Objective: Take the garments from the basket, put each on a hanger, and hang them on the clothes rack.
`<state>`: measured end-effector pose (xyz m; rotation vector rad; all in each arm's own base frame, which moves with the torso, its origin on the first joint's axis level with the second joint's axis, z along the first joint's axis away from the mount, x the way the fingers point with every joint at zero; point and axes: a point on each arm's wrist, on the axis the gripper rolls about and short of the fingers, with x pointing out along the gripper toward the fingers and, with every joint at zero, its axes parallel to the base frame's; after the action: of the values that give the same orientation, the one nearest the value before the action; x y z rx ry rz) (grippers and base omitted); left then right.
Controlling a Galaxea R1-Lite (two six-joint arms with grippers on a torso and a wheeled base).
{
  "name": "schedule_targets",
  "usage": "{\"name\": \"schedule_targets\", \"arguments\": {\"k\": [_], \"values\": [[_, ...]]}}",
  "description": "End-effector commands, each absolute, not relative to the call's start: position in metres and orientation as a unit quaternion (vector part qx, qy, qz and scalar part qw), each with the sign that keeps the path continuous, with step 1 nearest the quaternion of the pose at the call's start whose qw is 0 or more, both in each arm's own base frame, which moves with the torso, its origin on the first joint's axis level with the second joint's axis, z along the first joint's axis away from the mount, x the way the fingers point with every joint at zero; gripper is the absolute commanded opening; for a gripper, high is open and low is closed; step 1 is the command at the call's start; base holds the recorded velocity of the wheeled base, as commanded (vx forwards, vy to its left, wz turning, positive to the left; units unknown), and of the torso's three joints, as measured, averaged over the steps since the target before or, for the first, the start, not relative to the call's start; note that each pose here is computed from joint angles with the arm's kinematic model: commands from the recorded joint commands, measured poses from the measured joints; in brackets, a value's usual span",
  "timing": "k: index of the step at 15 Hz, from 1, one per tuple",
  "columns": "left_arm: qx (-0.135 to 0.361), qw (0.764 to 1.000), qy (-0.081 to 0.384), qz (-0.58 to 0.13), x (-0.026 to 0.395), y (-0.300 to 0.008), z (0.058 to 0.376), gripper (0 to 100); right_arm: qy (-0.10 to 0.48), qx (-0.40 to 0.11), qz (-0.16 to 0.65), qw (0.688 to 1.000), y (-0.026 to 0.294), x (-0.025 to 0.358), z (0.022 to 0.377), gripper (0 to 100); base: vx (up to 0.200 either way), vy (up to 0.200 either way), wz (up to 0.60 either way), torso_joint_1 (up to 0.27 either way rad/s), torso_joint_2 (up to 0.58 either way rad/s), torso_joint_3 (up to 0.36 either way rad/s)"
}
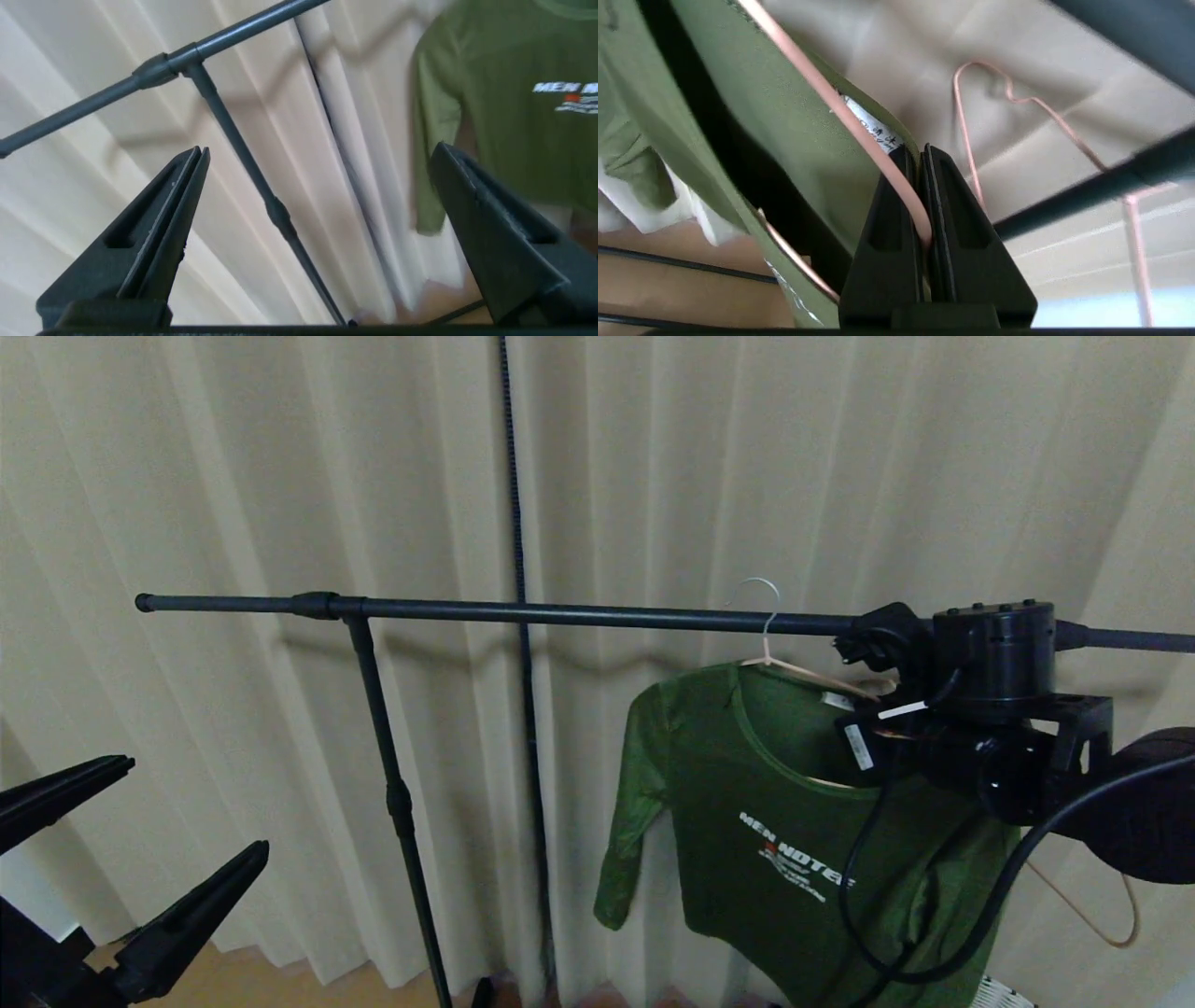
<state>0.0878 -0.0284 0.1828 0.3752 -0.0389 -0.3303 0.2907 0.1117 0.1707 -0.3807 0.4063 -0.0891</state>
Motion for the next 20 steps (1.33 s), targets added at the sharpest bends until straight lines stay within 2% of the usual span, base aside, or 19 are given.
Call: {"name": "schedule_targets", "arguments": {"k": [1, 13, 14, 16, 18, 20], "values": [[0.186, 0.969, -0.019, -0.164, 0.086, -0.028, 0.181, 100, 0.215, -0.194, -0.045, 0.956, 0.115, 0.303, 0.159, 0, 0.000, 0.000, 0.00, 0.000, 0.00, 0.000], [0.186, 0.969, -0.020, -0.162, 0.084, -0.027, 0.180, 100, 0.218, -0.209, -0.007, 0.953, 0.141, 0.299, 0.150, 0, 0.000, 0.000, 0.00, 0.000, 0.00, 0.000], [0.186, 0.969, -0.019, -0.162, 0.084, -0.027, 0.180, 100, 0.218, -0.209, -0.006, 0.953, 0.141, 0.299, 0.150, 100, 0.000, 0.000, 0.00, 0.000, 0.00, 0.000], [0.185, 0.970, -0.018, -0.155, 0.084, -0.027, 0.180, 100, 0.216, -0.204, -0.002, 0.955, 0.142, 0.298, 0.149, 100, 0.000, 0.000, 0.00, 0.000, 0.00, 0.000], [0.185, 0.971, -0.019, -0.152, 0.084, -0.027, 0.180, 100, 0.205, -0.149, 0.040, 0.966, 0.150, 0.294, 0.146, 100, 0.000, 0.000, 0.00, 0.000, 0.00, 0.000], [0.186, 0.971, -0.018, -0.151, 0.084, -0.027, 0.180, 100, 0.211, -0.116, 0.083, 0.967, 0.152, 0.290, 0.143, 100, 0.000, 0.000, 0.00, 0.000, 0.00, 0.000]]}}
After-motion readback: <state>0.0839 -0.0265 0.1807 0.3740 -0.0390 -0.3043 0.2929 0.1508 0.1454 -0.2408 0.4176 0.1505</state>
